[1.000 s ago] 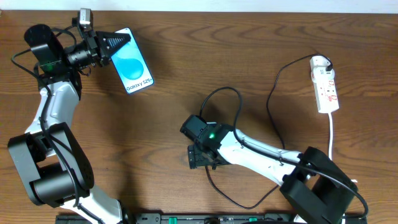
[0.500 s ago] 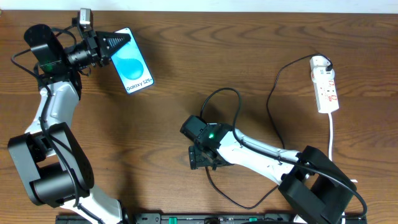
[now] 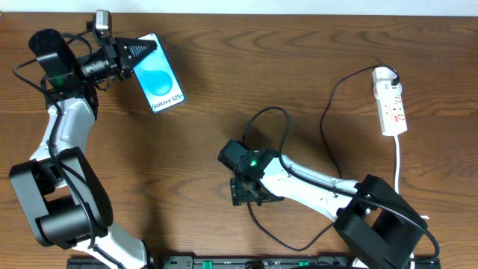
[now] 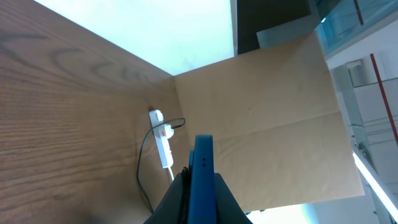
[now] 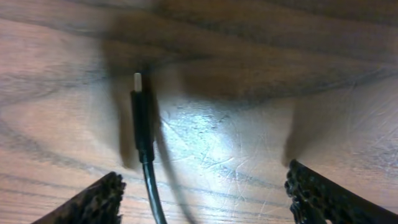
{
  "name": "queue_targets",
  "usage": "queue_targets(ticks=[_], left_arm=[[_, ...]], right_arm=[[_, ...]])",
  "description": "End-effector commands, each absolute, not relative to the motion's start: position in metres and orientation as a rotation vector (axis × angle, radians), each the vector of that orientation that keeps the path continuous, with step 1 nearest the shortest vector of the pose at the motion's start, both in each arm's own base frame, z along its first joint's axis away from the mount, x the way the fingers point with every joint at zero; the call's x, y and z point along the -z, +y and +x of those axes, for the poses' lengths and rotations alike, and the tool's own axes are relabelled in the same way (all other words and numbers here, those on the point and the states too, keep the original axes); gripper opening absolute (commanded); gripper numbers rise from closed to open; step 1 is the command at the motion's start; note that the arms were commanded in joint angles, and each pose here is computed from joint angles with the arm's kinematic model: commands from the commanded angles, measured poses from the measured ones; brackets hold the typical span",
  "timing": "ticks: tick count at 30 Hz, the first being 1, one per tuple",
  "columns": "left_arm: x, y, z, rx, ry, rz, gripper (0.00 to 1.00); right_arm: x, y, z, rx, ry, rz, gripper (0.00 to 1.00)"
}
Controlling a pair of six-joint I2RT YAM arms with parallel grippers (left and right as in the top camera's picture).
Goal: Plug charger to phone and switch on socket
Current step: 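Lower the right gripper over the black cable's USB-C plug end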
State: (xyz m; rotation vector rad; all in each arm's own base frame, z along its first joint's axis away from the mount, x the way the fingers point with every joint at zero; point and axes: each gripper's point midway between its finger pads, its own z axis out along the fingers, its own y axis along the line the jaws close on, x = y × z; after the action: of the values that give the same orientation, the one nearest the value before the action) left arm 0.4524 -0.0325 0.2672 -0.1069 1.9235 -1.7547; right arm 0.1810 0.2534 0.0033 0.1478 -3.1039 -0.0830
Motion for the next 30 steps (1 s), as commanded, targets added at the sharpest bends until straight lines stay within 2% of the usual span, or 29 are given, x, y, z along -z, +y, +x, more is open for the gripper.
queue_targets(ticks=[1,5,18,30], left_arm=[[-0.2826,-0.0338,0.4445,1.744,1.909,-0.033,0.07],[-0.2826,-0.0338,0.4445,1.744,1.909,-0.033,0.07],[-0.2826,-0.0338,0.4445,1.744,1.909,-0.033,0.07],[-0.2826,-0.0339,0.4445,1.744,1.909,-0.033,0.08]], right_arm=[[-0.0012,0.2548,0.184,0.078,-3.104,0.12,0.79],[0.002,0.2558,0.185,0.077,-3.105,0.12,0.76],[0.0059,0.2589,0.1887,0.086,-3.109,0.12,0.74],[0.006,0.2575,0.1904,0.085,-3.11,0.108,0.47]])
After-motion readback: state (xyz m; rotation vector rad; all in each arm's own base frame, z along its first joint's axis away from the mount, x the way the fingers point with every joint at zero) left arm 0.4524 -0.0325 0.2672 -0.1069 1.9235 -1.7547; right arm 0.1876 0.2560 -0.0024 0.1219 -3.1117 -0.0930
